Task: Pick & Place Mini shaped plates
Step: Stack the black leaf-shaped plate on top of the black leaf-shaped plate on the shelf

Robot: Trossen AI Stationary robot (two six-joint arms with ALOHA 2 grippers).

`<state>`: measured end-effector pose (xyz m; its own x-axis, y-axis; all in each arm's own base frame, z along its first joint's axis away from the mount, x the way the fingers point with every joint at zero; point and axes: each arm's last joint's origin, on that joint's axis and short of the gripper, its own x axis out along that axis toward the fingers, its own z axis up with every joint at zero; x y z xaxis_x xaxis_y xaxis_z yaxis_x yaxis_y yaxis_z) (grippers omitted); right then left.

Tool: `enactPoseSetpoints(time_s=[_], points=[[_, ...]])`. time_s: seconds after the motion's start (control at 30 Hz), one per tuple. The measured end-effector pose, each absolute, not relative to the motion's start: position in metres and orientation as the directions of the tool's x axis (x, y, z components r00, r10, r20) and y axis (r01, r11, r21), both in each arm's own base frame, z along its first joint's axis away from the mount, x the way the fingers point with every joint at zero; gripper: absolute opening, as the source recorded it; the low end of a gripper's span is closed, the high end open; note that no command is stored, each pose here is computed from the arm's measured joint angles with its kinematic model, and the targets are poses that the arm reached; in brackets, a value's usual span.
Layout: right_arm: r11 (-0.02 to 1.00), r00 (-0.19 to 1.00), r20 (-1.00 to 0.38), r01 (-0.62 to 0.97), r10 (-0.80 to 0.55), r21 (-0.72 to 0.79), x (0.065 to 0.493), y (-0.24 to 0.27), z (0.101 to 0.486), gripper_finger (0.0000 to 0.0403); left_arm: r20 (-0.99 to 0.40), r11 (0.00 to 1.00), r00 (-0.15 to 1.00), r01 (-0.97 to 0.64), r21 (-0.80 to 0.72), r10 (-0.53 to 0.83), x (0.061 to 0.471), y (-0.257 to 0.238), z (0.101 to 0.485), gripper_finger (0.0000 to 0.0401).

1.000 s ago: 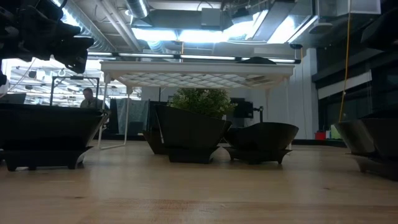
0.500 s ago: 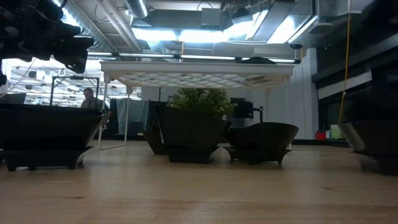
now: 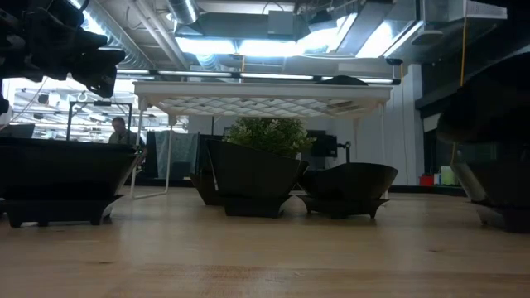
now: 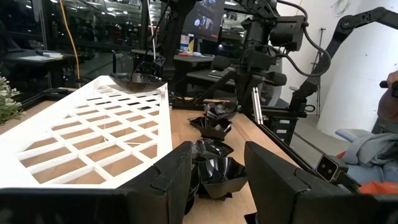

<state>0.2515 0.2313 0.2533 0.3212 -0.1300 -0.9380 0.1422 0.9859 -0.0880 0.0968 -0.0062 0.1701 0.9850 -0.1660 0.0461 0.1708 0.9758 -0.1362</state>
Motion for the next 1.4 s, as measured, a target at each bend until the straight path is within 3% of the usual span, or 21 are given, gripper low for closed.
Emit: enactPoseSetpoints(time_s=[0.77, 1.4], points=[[0.988, 0.405, -0.901, 0.058, -0.154, -0.143, 0.254, 0.225, 0.269, 0.0, 0.046, 0.976, 0.985, 0.171, -0.136, -0.166, 0.097, -0.006, 0.17, 0.0143], [0.973, 0.539, -0.836, -0.121, -0.101, -0.196, 0.294, 0.202, 0.277, 0.0, 0.046, 0.976, 0.985, 0.171, -0.136, -0.166, 0.097, -0.006, 0.17, 0.0143]])
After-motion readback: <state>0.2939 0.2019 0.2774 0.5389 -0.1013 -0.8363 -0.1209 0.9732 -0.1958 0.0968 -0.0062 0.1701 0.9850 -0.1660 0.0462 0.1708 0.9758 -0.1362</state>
